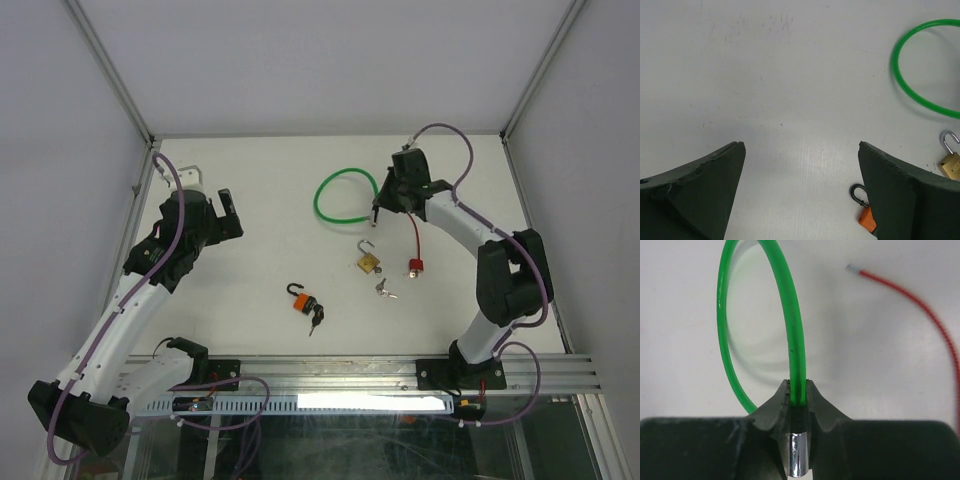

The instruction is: Unlock with the key

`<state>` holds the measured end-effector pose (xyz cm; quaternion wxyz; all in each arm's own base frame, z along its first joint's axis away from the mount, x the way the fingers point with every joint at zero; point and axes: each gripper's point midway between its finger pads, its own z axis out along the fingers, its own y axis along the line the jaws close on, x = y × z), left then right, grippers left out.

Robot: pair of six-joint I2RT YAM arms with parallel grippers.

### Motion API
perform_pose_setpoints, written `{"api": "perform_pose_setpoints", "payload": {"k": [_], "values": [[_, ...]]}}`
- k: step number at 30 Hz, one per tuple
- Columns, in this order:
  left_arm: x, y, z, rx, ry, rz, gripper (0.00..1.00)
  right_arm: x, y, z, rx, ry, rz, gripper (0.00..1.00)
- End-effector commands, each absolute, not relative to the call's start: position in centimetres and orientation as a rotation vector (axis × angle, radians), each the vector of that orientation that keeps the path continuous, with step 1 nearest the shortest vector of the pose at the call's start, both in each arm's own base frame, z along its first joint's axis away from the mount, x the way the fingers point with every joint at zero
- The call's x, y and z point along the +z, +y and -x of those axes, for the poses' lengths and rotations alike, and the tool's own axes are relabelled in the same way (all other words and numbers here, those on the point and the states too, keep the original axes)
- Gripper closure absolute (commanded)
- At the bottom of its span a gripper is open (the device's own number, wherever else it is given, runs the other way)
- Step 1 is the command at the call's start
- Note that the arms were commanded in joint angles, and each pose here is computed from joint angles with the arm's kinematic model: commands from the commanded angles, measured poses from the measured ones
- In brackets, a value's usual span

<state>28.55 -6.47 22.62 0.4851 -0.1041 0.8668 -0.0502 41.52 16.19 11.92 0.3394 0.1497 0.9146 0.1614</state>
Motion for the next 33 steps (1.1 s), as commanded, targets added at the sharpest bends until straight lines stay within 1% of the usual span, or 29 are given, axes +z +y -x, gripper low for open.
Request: {"api": "perform_pose_setpoints", "payload": {"k": [1,8,9,10,14,18,20,25,33], "values": [[23.3,-6.4,-29.2,-0.127,2.073,0.252,0.01,13.1,21.9,-41.6,0.551,2.288,-0.388,1.00],[23.2,-6.3,-29.3,-0.123,2.075,0.255,0.01,8.9,28.2,-39.0,0.582,2.401,-0.263,1.00],[23.2,-6.2,-29.3,-0.122,2.076,0.256,0.01,8.1,28.9,-38.6,0.578,2.425,-0.233,0.98],[23.2,-6.3,-29.3,-0.123,2.075,0.256,0.01,7.6,29.3,-38.4,0.577,2.445,-0.205,0.96],[23.1,-6.3,-29.3,-0.125,2.081,0.255,0.01,6.7,29.7,-37.8,0.530,2.508,-0.072,0.77],[22.7,-6.5,-29.4,-0.135,2.095,0.249,0.01,7.3,28.6,-37.3,0.455,2.520,0.027,0.60],[22.6,-6.5,-29.5,-0.135,2.101,0.246,0.01,8.0,27.6,-36.6,0.414,2.520,0.067,0.53],[22.2,-7.2,-29.6,-0.162,2.119,0.221,0.01,8.0,24.1,-33.0,0.301,2.587,0.145,0.51],[22.1,-7.6,-29.7,-0.185,2.117,0.197,0.01,6.8,18.6,-26.3,0.191,2.675,0.097,0.51]]}}
